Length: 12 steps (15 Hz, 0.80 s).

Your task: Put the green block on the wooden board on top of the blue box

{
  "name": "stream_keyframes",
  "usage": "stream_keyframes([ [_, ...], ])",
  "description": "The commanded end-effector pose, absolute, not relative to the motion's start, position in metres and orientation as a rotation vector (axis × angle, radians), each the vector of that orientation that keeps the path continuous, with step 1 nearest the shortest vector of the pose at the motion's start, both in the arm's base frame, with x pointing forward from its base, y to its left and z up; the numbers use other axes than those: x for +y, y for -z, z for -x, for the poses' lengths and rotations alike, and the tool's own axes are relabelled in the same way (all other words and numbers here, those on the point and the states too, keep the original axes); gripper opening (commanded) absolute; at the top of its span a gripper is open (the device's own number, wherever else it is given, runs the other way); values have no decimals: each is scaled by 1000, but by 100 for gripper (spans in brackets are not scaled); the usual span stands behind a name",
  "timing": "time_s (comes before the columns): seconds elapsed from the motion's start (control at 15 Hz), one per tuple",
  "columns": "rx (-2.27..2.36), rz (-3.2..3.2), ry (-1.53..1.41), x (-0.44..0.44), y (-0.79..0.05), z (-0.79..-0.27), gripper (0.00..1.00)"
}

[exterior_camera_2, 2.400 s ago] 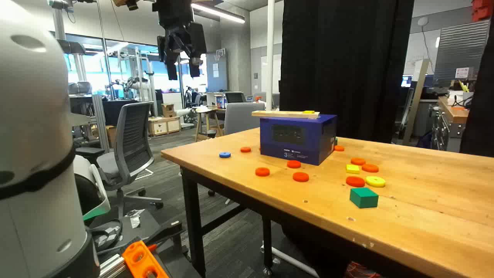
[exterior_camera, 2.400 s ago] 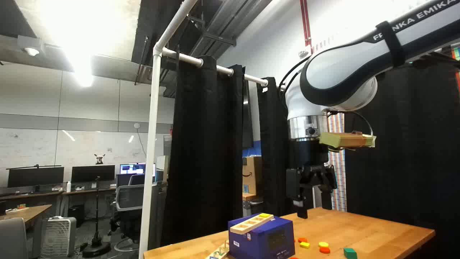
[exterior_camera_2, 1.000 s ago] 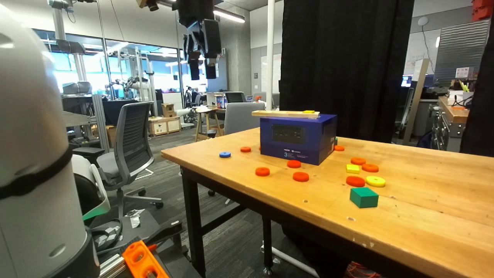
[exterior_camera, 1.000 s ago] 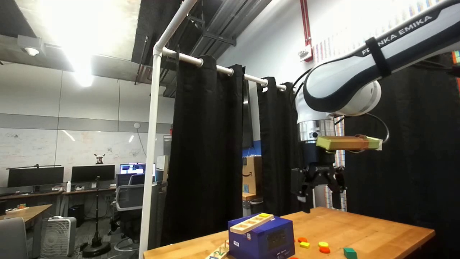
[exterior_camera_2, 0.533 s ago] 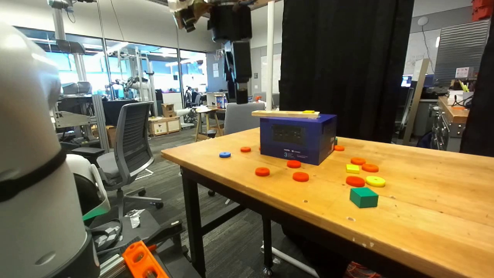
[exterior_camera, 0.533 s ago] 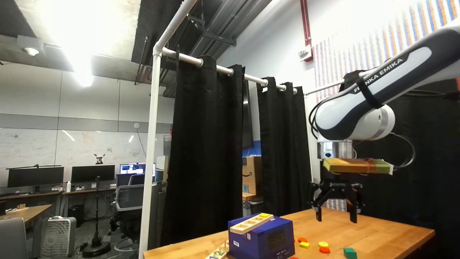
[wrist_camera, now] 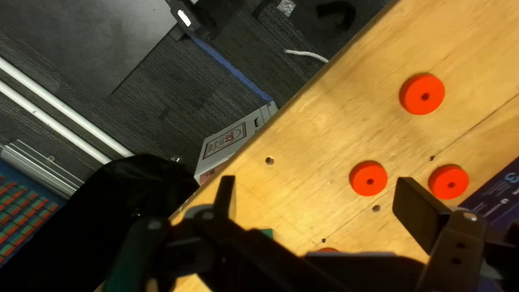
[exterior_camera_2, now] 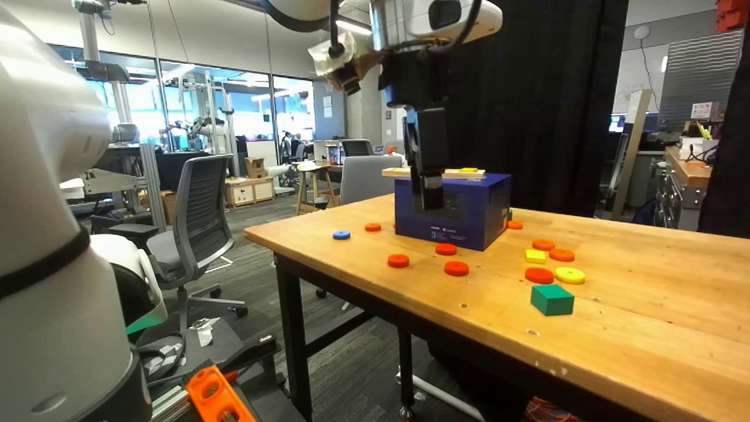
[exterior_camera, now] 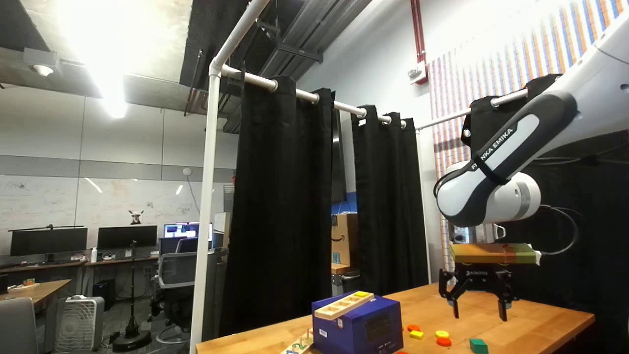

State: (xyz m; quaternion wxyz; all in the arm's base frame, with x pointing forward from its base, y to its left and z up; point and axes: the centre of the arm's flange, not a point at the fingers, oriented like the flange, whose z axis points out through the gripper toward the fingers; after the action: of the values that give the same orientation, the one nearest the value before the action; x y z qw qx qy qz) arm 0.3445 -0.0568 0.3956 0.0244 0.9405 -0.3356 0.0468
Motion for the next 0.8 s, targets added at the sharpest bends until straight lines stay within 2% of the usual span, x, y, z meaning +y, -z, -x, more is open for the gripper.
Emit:
stream_keyframes([
  [0.0, -1045, -2837, -156, -86, -371, -361, 100],
  [0.73, -867, -2991, 15, -149, -342, -394, 100],
])
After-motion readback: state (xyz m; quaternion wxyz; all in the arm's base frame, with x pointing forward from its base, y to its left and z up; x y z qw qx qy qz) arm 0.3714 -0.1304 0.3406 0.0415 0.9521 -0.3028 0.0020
